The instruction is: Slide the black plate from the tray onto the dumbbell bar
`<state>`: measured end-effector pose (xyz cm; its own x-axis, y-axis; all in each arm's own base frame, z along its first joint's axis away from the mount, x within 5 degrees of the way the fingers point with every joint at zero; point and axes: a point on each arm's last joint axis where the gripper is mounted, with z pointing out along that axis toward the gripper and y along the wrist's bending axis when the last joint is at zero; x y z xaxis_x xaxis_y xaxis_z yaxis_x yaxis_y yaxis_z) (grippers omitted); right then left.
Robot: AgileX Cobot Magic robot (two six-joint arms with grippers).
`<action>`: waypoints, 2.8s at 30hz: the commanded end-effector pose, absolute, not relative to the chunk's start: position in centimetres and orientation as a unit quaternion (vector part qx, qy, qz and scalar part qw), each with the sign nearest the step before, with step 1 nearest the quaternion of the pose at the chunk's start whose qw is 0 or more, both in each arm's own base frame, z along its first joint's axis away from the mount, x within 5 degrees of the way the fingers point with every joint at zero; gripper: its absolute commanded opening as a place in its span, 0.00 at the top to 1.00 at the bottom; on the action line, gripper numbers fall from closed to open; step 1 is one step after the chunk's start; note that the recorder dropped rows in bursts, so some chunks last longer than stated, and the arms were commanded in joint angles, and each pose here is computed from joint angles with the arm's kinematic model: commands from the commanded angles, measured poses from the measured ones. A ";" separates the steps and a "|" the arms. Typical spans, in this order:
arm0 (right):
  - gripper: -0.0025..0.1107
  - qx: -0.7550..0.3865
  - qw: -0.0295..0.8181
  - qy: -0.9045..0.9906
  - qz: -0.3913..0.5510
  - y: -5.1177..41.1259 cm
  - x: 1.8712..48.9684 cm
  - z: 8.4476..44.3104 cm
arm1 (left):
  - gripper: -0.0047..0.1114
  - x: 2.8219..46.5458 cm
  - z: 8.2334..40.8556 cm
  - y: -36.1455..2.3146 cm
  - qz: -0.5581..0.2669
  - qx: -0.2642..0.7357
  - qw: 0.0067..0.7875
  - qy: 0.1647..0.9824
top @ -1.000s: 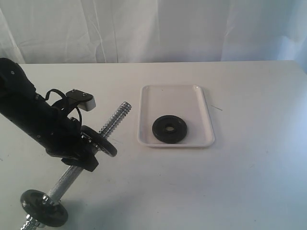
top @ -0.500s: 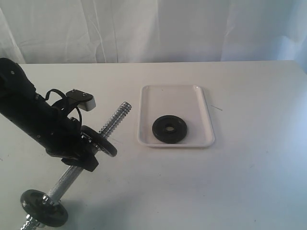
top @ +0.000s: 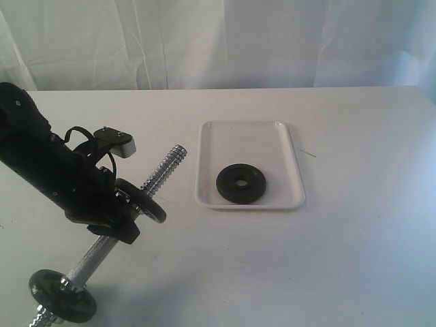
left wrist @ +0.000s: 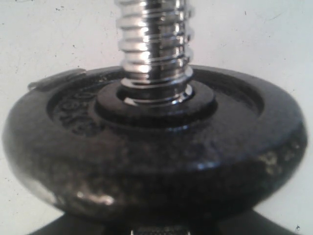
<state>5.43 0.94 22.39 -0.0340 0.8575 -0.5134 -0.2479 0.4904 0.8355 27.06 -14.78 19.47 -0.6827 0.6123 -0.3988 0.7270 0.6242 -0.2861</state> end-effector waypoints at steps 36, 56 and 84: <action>0.98 -0.194 0.502 0.837 0.095 12.3 24.4 33.8 | 0.96 26.7 21.7 -15.2 -0.250 0.370 0.157 0.881; 0.98 -0.309 0.239 0.918 0.071 20.9 37.3 26.1 | 0.96 26.9 21.8 -15.4 -0.259 0.353 0.168 0.883; 0.05 -0.274 0.149 0.950 0.033 21.9 40.4 15.9 | 0.96 26.9 21.8 -15.4 -0.258 0.353 0.169 0.883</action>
